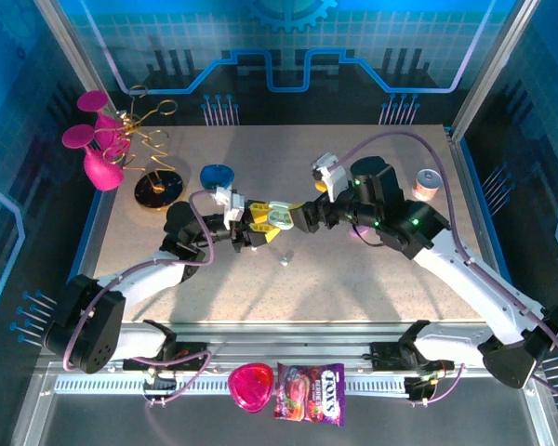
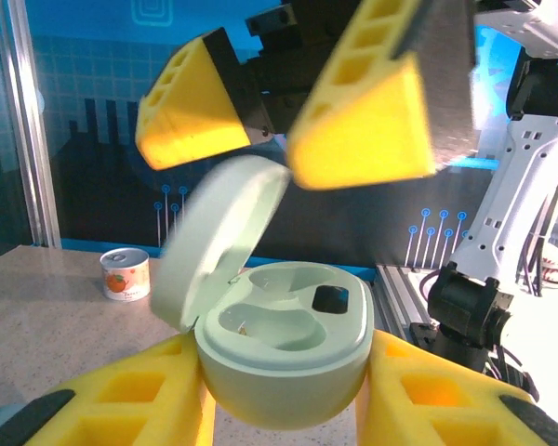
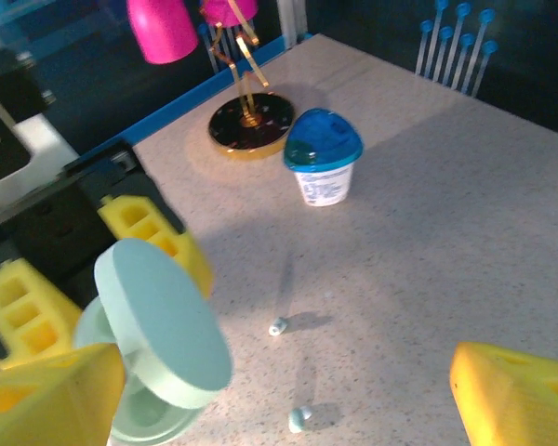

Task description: Insert wireless bluetooth earbuds into charging case

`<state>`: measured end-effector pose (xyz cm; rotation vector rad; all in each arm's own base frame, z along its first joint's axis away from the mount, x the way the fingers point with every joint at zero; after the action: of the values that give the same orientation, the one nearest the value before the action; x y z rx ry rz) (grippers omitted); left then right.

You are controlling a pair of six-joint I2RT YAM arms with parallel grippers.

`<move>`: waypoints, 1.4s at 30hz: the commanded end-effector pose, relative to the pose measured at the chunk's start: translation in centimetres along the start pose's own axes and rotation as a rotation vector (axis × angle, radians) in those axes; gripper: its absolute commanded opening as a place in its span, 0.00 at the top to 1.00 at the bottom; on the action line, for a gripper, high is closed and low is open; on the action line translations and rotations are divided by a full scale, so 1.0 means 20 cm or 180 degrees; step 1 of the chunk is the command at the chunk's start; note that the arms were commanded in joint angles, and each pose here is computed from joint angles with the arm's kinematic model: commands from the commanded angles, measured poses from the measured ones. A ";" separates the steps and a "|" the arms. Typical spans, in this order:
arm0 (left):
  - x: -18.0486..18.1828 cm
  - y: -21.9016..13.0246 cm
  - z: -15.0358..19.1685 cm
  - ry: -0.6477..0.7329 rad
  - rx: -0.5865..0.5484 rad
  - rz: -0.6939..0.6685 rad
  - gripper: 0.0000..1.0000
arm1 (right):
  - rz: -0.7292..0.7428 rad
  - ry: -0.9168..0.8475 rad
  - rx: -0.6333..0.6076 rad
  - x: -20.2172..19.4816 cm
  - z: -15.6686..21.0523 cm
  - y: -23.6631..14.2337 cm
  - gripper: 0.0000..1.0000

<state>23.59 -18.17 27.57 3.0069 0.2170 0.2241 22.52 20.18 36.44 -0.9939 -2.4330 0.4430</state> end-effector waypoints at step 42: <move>0.03 -0.10 -0.07 0.0488 0.0015 -0.1004 0.62 | 0.0547 0.1204 0.0900 -0.28 0.71 0.43 0.16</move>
<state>23.97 -16.52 28.36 2.9318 0.6525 0.3700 22.84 19.50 20.34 -1.0648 -1.9025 0.5939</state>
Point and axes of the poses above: each hand's point on the last joint's axis, 136 mm out from that joint toward the fingers, its own y axis out along the fingers, its own x axis along the line the jaws close on, z = x × y, the point moved 8 cm from there along -y, back along the fingers, and after that the axes turned 11 degrees about y, right-handed, at the moved point
